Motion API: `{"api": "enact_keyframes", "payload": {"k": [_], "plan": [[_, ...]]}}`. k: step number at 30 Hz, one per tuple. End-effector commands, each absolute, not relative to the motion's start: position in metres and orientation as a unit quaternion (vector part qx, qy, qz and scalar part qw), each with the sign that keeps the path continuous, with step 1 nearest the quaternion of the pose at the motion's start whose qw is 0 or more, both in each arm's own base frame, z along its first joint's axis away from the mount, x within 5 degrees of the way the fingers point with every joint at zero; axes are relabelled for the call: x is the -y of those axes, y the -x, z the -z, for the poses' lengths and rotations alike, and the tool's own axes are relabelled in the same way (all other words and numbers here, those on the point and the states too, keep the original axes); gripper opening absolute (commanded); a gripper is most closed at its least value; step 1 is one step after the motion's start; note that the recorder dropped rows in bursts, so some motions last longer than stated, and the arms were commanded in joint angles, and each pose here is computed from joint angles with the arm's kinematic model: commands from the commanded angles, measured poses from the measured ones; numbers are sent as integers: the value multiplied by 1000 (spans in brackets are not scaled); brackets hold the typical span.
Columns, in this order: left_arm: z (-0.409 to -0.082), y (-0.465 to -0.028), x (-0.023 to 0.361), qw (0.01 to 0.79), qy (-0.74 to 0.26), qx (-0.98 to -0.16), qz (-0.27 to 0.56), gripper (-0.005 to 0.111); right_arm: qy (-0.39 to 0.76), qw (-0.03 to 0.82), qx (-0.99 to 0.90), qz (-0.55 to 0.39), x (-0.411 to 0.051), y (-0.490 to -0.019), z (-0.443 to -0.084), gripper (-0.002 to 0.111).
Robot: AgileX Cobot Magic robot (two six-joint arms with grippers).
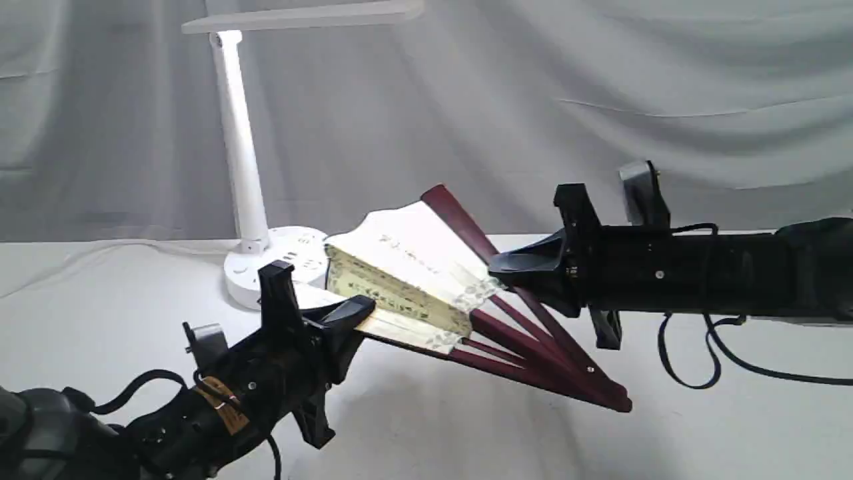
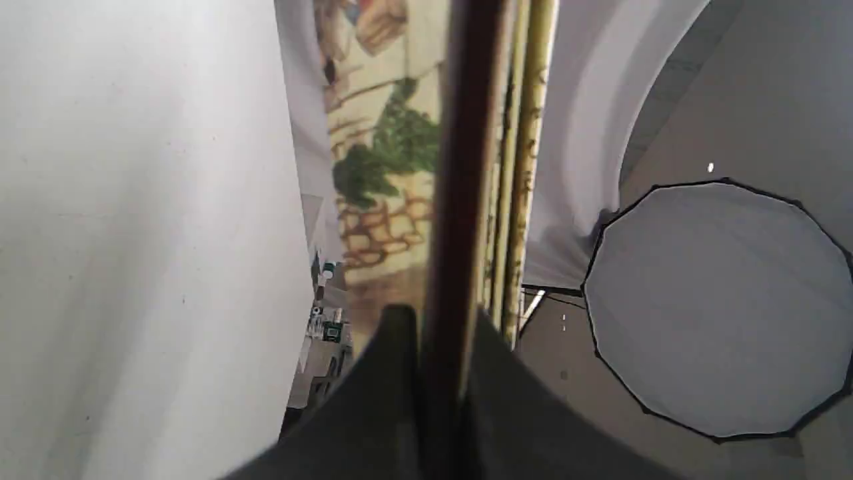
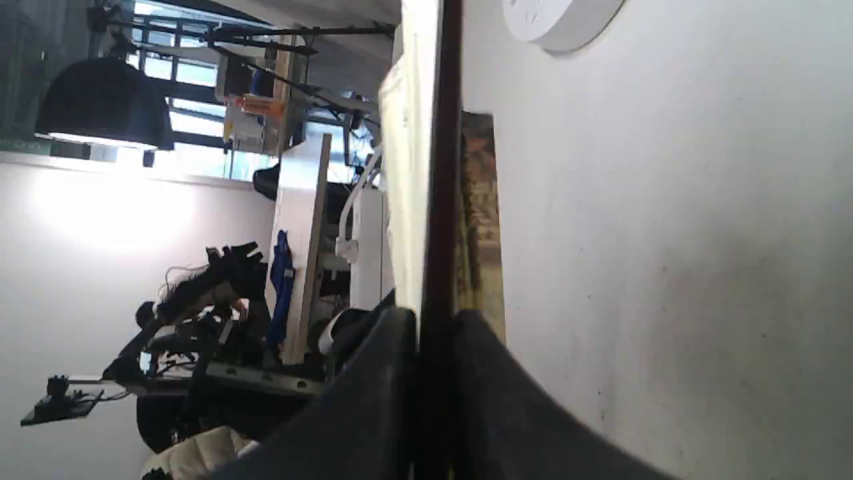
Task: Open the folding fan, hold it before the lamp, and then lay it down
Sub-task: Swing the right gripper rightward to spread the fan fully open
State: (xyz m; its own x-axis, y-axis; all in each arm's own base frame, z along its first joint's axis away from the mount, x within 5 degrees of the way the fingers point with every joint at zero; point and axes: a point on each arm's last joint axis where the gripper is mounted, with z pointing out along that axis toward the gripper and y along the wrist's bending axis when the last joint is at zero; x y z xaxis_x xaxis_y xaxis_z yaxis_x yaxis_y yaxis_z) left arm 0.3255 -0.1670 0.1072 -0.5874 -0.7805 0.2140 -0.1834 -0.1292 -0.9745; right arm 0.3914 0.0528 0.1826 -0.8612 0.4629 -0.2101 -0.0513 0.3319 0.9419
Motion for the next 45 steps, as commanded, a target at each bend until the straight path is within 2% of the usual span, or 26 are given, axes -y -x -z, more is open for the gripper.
{"api": "enact_keyframes", "payload": {"k": [1,25,45], "plan": [[-112,-324,172,222,375,-615,657,0,-146,255,-777,-557,-37,-395,-186,0],[-112,-328,167,239,403,-595,653,0,-238,305,-749,-538,50,-392,-187,0],[-113,-330,163,252,419,-583,649,0,-277,332,-715,-550,118,-370,-193,0]]}}
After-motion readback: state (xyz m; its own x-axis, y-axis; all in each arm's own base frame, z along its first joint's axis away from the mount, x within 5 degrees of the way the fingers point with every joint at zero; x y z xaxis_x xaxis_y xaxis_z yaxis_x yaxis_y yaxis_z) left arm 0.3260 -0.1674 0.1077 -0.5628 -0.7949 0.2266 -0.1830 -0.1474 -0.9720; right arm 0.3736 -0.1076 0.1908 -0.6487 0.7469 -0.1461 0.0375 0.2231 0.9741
